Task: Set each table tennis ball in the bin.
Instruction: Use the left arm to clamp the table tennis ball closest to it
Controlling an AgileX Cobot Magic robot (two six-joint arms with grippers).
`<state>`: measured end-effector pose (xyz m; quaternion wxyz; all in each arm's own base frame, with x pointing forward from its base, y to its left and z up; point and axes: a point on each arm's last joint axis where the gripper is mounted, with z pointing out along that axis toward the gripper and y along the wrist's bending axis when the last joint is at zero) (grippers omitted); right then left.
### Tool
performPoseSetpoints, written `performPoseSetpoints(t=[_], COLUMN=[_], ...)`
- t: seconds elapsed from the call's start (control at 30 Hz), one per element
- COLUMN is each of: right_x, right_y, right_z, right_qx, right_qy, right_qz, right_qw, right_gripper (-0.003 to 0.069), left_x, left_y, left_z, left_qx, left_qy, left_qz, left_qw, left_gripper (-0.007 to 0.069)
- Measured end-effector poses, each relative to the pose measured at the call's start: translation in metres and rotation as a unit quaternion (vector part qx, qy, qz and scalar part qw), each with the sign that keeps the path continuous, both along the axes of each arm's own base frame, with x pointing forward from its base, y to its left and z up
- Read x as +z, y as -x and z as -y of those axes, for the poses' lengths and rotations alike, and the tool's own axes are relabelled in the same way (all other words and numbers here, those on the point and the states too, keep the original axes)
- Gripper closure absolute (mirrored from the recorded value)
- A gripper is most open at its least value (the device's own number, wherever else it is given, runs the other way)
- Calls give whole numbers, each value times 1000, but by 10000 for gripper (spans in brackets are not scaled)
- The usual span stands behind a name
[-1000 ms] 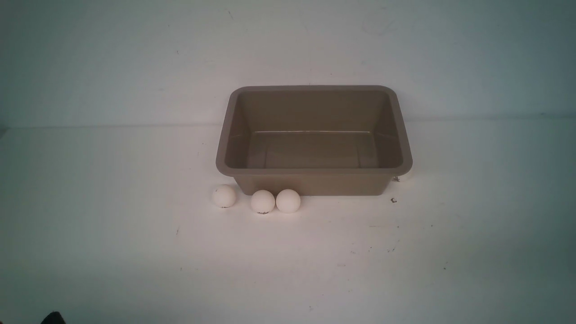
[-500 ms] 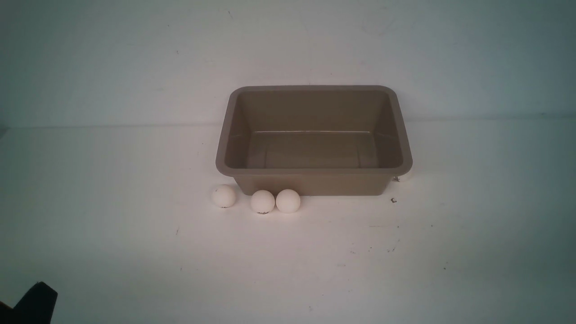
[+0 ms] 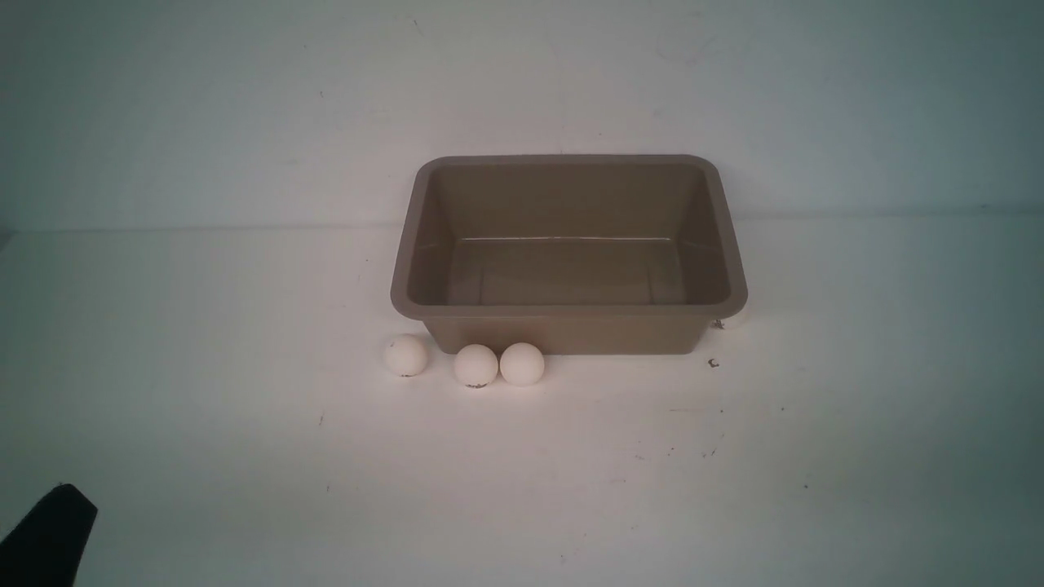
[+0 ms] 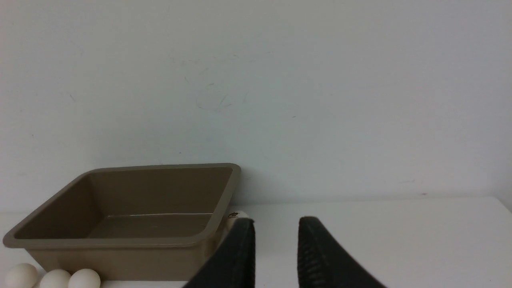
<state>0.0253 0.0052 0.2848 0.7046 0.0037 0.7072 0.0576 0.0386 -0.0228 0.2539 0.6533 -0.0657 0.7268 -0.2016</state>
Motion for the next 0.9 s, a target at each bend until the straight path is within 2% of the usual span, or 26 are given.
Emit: performPoseSetpoints(t=[0.1, 0.23, 0.53, 0.7, 0.9], right_x=[0, 0, -1, -3, -3], right_y=[0, 0, 0, 0, 0], right_z=[0, 0, -1, -2, -4], right_qx=[0, 0, 5, 11, 21], right_qy=[0, 0, 9, 35, 39], right_qz=[1, 1, -6, -11, -11], right_qw=[1000, 1000, 1000, 999, 999], right_gripper=[512, 512, 511, 484, 410], left_x=[9, 22, 52, 58, 60], left_y=[0, -7, -51, -77, -101], left_z=[6, 10, 10, 12, 14], left_qx=[-35, -82, -138, -157, -175], left_qy=[-21, -87, -184, -184, -190], left_qz=[-35, -84, -131, -105, -61], left_qw=[999, 989, 964, 965, 964], left_gripper=[105, 105, 105, 105, 80])
